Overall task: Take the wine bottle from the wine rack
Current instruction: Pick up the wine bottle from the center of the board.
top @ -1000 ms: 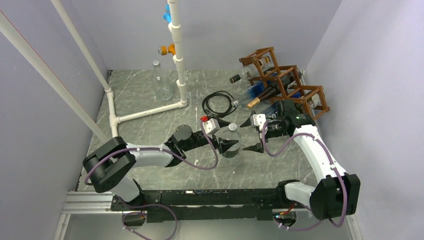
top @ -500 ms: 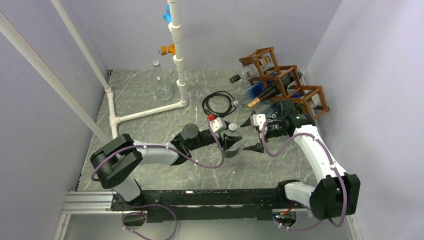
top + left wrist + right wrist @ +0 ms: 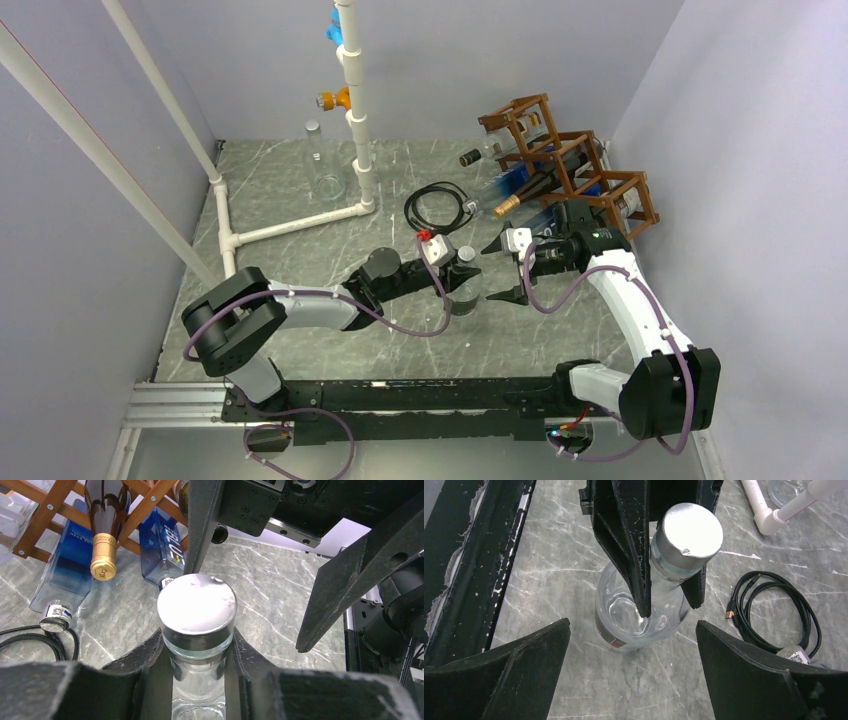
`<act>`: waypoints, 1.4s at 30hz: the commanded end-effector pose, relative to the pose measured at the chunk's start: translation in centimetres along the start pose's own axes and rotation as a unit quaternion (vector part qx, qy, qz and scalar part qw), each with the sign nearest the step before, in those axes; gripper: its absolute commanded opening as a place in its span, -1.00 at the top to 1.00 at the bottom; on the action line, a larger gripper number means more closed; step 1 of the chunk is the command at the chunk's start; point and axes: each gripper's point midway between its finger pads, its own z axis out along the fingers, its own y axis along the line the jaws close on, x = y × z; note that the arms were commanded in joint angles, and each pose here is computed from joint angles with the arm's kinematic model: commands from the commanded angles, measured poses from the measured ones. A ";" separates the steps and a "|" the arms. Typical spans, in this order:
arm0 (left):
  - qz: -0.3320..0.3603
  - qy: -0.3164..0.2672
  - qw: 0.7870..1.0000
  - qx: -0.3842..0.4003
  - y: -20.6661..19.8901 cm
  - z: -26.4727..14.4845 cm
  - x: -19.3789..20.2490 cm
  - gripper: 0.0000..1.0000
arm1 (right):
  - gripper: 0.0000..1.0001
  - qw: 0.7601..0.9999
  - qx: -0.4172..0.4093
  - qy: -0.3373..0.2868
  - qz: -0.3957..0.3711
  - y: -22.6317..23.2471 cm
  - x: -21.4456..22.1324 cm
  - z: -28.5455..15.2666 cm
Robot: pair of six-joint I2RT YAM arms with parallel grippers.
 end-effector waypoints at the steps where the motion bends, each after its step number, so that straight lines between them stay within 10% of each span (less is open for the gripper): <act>1: 0.018 -0.034 0.999 -0.002 0.0 0.6 -2.6 0.79 | -0.99 1.000 0.000 -0.013 -0.017 -0.2 -0.2 0.1; 3: 0.019 -0.042 0.999 -0.006 0.0 0.2 -3.4 1.00 | -0.99 1.000 0.000 -0.013 -0.016 -0.2 -0.2 0.1; 42: -0.023 -0.038 0.980 -0.196 8.8 -11.3 -11.8 1.00 | -0.99 1.000 -0.005 -0.010 -0.010 -0.2 0.4 0.2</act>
